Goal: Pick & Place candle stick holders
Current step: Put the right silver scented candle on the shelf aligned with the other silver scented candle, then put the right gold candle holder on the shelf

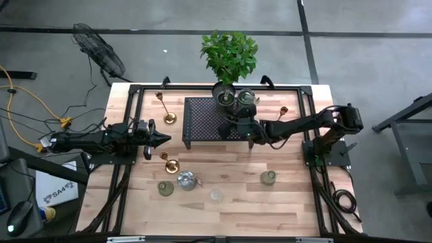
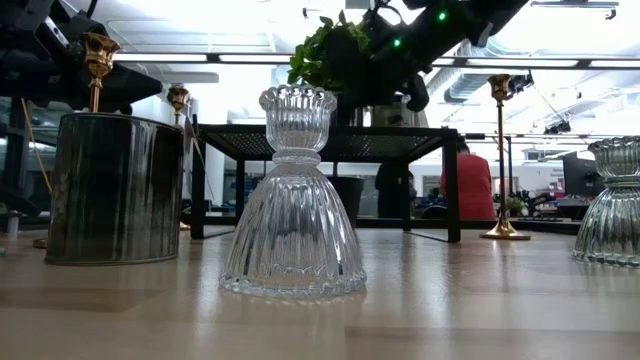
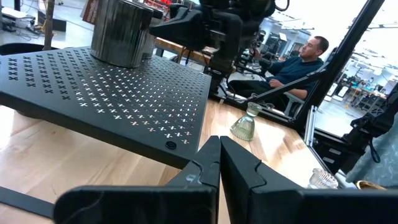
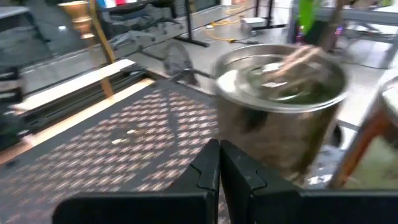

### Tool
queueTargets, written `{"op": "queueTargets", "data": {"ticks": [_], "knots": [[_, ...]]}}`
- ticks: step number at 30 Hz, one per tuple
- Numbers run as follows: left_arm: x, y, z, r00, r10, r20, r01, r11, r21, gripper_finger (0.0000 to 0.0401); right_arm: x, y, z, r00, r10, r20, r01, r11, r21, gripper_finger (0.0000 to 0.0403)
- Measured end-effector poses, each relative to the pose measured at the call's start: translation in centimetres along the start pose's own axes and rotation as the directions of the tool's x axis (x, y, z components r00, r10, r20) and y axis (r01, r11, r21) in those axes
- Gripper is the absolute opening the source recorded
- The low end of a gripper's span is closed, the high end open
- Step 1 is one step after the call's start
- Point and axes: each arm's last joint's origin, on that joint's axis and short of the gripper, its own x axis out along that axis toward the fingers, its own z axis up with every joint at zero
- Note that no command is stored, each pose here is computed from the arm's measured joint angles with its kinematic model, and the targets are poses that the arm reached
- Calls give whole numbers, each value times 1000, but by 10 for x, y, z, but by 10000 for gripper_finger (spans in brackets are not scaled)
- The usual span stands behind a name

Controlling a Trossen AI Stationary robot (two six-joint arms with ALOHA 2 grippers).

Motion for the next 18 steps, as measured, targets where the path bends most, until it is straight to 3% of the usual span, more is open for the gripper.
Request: {"op": "queueTargets", "data": {"ticks": [8, 14, 18], "knots": [[0, 0, 0, 1000, 0, 0, 0, 1000, 0, 2, -31, 25, -6, 989, 147, -20, -149, 981, -127, 4], [0, 0, 0, 1000, 0, 0, 0, 1000, 0, 2, -54, 49, -3, 918, 376, -123, -396, 884, -249, 4], [0, 0, 0, 1000, 0, 0, 0, 1000, 0, 2, -65, 56, -6, 895, 404, -190, -445, 845, -298, 4]]}}
